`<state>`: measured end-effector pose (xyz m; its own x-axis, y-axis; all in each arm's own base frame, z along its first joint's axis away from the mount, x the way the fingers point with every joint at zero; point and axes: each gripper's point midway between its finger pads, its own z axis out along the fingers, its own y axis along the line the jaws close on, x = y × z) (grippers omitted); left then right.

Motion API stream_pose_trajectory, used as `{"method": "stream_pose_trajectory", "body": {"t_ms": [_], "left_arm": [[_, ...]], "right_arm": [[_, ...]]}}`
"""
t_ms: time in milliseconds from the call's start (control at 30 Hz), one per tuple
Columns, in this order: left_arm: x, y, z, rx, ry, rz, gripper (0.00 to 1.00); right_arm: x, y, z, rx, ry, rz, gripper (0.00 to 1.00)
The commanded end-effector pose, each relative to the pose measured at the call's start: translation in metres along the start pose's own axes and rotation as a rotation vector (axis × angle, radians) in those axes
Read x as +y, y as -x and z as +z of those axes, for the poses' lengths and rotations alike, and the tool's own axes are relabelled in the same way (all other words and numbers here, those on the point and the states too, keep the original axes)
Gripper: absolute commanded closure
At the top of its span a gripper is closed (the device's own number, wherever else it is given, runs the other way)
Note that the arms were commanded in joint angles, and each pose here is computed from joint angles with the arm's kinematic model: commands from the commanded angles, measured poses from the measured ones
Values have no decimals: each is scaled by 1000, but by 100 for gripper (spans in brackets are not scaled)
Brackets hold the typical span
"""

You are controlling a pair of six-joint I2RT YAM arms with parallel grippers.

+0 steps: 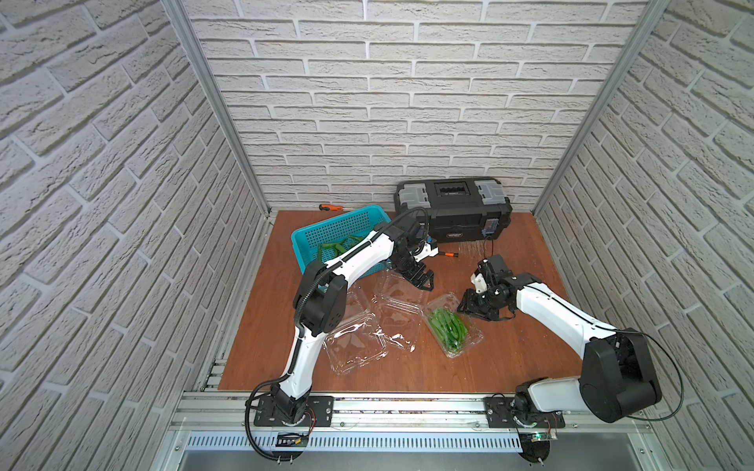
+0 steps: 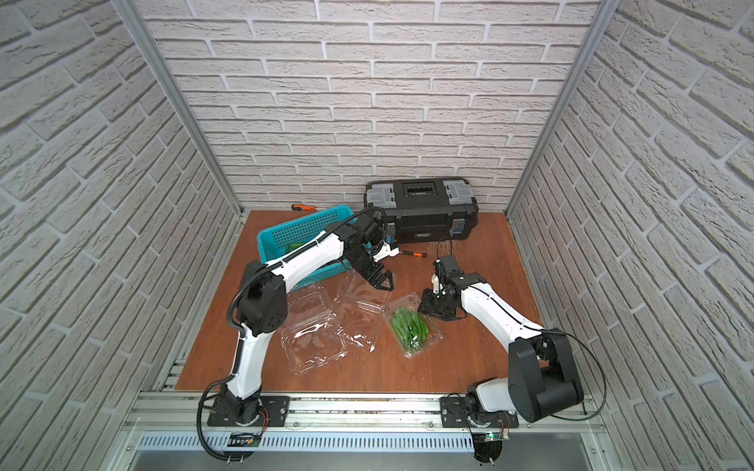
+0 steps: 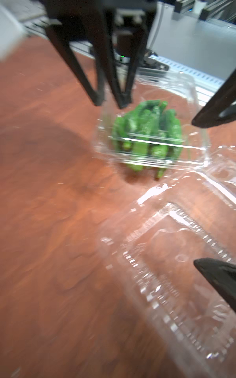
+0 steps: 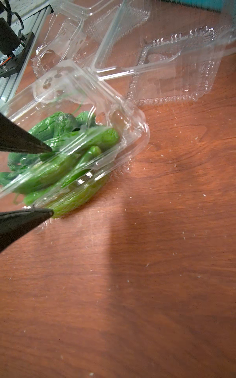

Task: Take small green peppers out of containers
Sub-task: Open the packing box at the center of the board.

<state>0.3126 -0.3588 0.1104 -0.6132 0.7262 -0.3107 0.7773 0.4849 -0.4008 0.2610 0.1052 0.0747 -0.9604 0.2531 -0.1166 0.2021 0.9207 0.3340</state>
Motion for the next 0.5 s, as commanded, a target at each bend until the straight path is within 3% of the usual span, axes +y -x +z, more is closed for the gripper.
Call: {"method": "stream_pose_trajectory", "body": {"t_ms": [0, 300, 467], "left_arm": [[-11, -39, -6, 138, 24, -3, 2], [-12, -23, -9, 94, 66, 33, 2], [-14, -30, -6, 150, 69, 58, 2]], "right_arm": [[-7, 5, 1, -26, -47, 2, 57], [-16, 24, 12, -58, -120, 51, 58], [-10, 38, 12, -82, -119, 60, 58]]}}
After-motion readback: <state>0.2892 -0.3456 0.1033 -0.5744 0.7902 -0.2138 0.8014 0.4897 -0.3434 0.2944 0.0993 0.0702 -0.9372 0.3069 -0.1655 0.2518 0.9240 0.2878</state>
